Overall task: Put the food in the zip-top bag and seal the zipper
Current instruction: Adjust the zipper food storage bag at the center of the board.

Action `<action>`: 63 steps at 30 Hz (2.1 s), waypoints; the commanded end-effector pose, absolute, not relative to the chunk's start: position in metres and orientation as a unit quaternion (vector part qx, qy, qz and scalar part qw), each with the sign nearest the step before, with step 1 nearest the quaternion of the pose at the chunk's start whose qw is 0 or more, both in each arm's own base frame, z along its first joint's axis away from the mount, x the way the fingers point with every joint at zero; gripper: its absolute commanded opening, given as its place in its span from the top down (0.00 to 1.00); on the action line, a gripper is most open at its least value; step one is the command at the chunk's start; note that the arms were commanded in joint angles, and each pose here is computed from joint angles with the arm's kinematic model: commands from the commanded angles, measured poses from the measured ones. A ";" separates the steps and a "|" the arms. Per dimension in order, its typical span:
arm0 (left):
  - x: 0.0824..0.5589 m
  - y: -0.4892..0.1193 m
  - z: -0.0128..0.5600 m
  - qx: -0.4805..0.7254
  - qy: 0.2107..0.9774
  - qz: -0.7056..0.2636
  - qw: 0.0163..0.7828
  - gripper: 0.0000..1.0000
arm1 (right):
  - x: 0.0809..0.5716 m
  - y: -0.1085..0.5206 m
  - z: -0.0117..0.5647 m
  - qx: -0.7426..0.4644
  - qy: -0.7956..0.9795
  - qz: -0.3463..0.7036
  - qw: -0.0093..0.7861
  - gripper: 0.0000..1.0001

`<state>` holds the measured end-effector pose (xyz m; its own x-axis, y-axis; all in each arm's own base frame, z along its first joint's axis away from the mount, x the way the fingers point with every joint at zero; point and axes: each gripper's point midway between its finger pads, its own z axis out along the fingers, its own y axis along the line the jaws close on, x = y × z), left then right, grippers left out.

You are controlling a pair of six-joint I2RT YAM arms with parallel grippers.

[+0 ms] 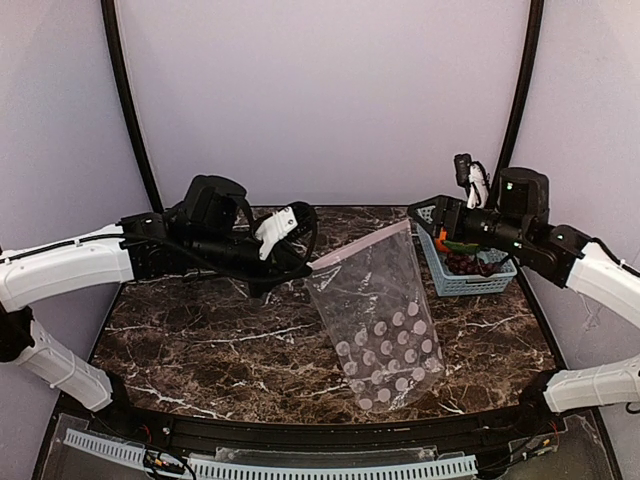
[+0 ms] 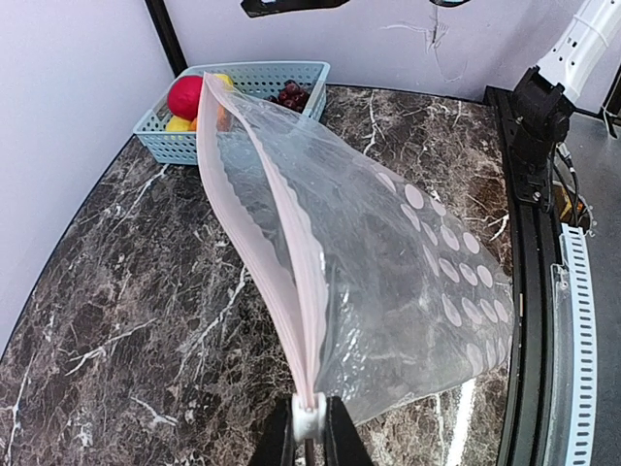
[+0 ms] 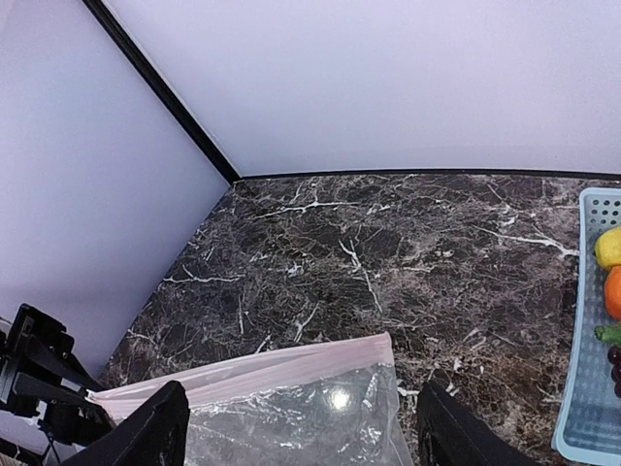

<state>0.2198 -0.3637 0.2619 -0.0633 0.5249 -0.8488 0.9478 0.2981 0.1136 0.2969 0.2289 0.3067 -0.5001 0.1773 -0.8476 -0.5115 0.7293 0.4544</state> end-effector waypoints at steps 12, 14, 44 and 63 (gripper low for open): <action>0.219 -0.359 0.267 0.520 0.683 -0.246 0.450 0.99 | 0.282 0.296 0.285 -0.016 0.856 0.341 0.389 0.23; 0.218 -0.359 0.266 0.521 0.682 -0.241 0.452 0.99 | 0.285 0.301 0.280 -0.013 0.862 0.326 0.387 0.22; 0.214 -0.364 0.246 0.547 0.683 -0.192 0.443 0.99 | 0.305 0.327 0.251 -0.032 0.900 0.240 0.363 0.45; 0.217 -0.363 0.241 0.548 0.688 -0.173 0.443 0.99 | 0.298 0.354 0.243 -0.048 0.901 0.288 0.321 0.52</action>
